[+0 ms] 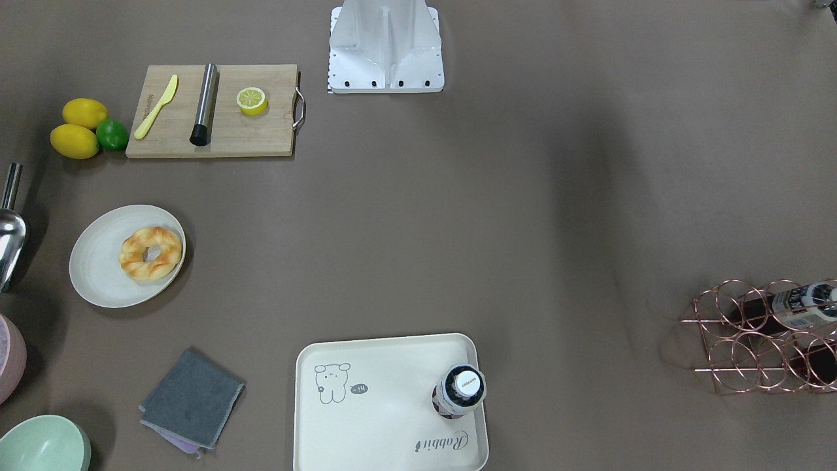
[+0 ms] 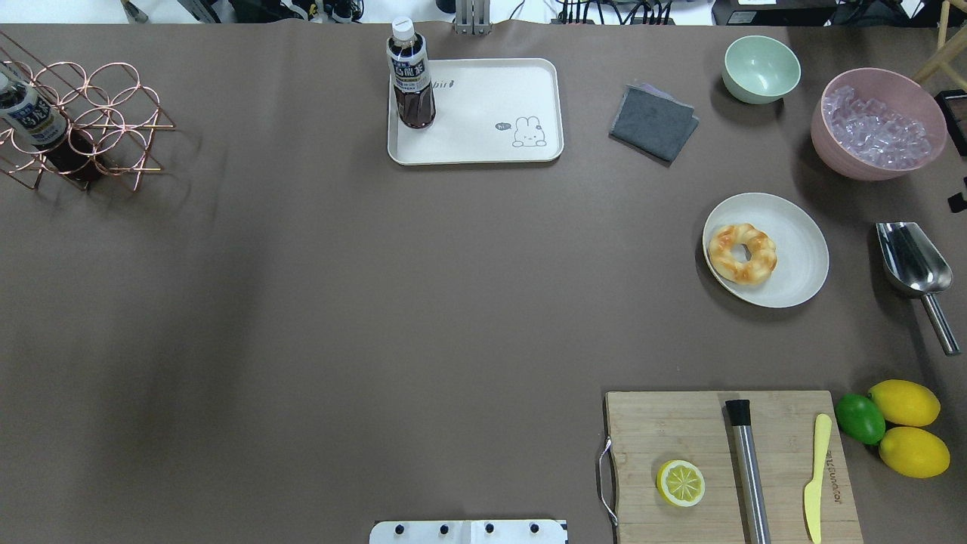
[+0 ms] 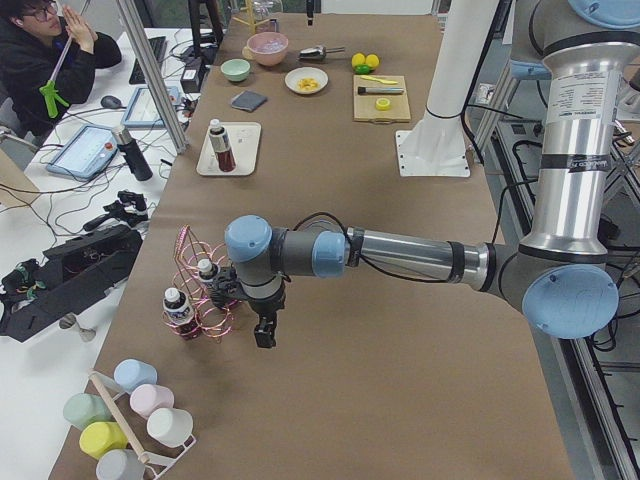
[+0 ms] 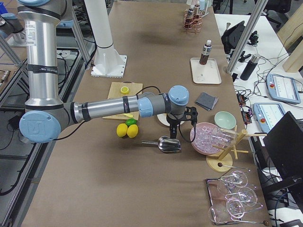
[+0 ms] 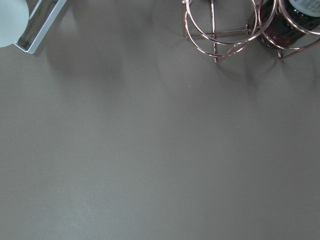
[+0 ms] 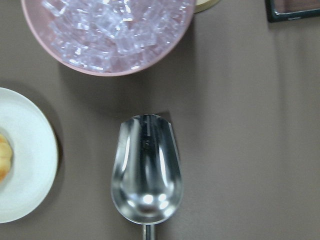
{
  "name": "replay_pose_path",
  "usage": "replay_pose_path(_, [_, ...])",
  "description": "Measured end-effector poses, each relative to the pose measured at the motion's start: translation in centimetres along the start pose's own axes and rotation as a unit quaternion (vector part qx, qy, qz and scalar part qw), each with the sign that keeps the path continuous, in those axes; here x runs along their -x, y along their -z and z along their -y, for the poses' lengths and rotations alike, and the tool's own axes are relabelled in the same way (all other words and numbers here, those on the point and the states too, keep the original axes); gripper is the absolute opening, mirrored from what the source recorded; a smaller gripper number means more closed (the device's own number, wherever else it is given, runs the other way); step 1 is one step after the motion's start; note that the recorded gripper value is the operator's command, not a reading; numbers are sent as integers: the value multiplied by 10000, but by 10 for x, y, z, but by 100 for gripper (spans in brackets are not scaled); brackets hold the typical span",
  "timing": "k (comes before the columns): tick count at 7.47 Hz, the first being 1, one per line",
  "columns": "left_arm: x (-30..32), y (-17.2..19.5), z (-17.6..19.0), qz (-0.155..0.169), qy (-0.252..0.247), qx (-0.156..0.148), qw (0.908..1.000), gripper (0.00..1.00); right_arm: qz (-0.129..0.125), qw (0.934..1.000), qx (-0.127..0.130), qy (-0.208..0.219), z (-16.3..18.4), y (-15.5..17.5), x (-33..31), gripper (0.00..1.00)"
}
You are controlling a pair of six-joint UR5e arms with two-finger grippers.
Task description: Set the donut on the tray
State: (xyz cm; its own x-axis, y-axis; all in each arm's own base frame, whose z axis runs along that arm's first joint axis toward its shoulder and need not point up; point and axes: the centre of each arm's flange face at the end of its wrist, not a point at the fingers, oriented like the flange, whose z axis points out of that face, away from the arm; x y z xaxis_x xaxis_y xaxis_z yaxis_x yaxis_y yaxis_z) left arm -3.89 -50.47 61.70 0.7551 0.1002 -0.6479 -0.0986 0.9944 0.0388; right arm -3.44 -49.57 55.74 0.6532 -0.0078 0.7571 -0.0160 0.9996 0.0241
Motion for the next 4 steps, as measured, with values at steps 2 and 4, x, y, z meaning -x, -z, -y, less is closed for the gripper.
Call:
replay_pose_path(2, [2, -3, 0, -3, 17, 26, 10000, 98, 291, 9993, -163, -163, 9, -41, 42, 100])
replay_pose_path(4, [4, -6, 1, -4, 38, 55, 10000, 98, 521, 9980, -205, -301, 21, -93, 59, 100])
